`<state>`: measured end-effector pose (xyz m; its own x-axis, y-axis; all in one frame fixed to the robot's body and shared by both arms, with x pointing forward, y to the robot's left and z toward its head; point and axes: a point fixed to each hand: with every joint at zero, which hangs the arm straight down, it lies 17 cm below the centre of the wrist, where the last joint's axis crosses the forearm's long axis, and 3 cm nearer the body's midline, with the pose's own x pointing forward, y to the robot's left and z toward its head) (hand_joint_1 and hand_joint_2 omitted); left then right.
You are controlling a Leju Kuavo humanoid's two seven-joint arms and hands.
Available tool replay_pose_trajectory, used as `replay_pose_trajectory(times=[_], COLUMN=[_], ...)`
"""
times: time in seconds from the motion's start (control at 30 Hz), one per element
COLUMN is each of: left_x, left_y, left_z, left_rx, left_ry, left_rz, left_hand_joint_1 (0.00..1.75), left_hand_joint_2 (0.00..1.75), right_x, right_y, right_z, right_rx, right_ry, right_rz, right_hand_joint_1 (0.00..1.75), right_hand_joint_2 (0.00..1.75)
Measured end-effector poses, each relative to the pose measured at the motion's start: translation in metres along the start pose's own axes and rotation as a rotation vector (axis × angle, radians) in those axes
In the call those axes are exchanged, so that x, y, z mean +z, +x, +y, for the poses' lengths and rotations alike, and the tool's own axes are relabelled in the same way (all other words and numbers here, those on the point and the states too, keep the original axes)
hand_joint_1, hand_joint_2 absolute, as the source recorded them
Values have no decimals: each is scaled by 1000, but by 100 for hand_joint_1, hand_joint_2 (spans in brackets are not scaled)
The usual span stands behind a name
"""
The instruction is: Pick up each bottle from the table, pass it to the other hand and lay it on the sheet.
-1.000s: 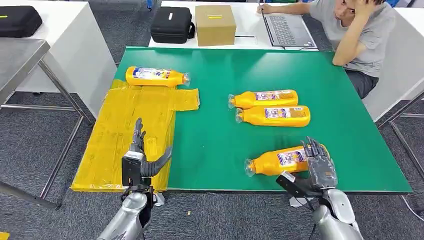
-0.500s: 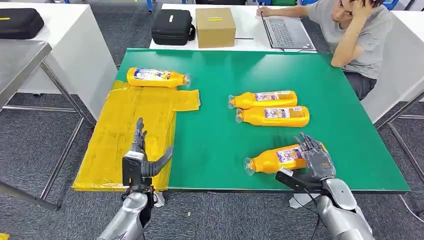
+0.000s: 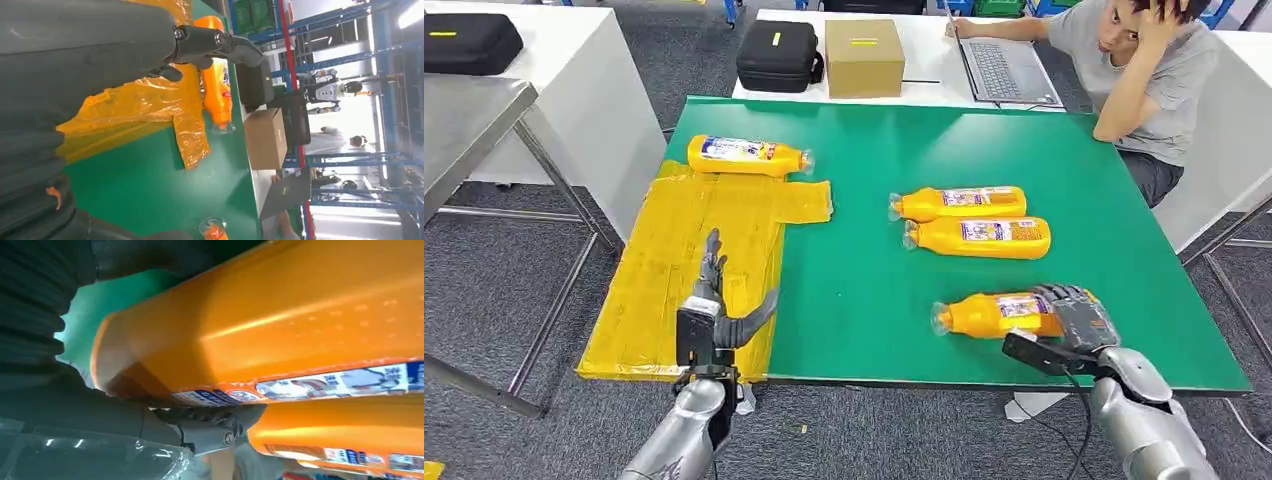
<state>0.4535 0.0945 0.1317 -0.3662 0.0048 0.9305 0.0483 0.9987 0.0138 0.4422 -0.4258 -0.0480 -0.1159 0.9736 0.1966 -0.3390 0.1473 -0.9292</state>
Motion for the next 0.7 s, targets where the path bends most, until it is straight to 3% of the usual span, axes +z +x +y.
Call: replay_pose_trajectory(times=[0.4,0.7], left_x=[-4,-4], left_y=[1,1], left_z=[-5,-8], left_rx=[-4,-4], left_ry=[-9,-15], left_rz=[-1,-3], left_hand_joint_1=[0,0], left_hand_joint_2=[175,175], right_x=[11,13], right_y=[-7,-10], right_z=[-1,-2], right_rx=[-130,-144], right_ry=[9,-1], right_rz=[-43,-40], right_hand_joint_1=[175,175], right_hand_joint_2=[175,175])
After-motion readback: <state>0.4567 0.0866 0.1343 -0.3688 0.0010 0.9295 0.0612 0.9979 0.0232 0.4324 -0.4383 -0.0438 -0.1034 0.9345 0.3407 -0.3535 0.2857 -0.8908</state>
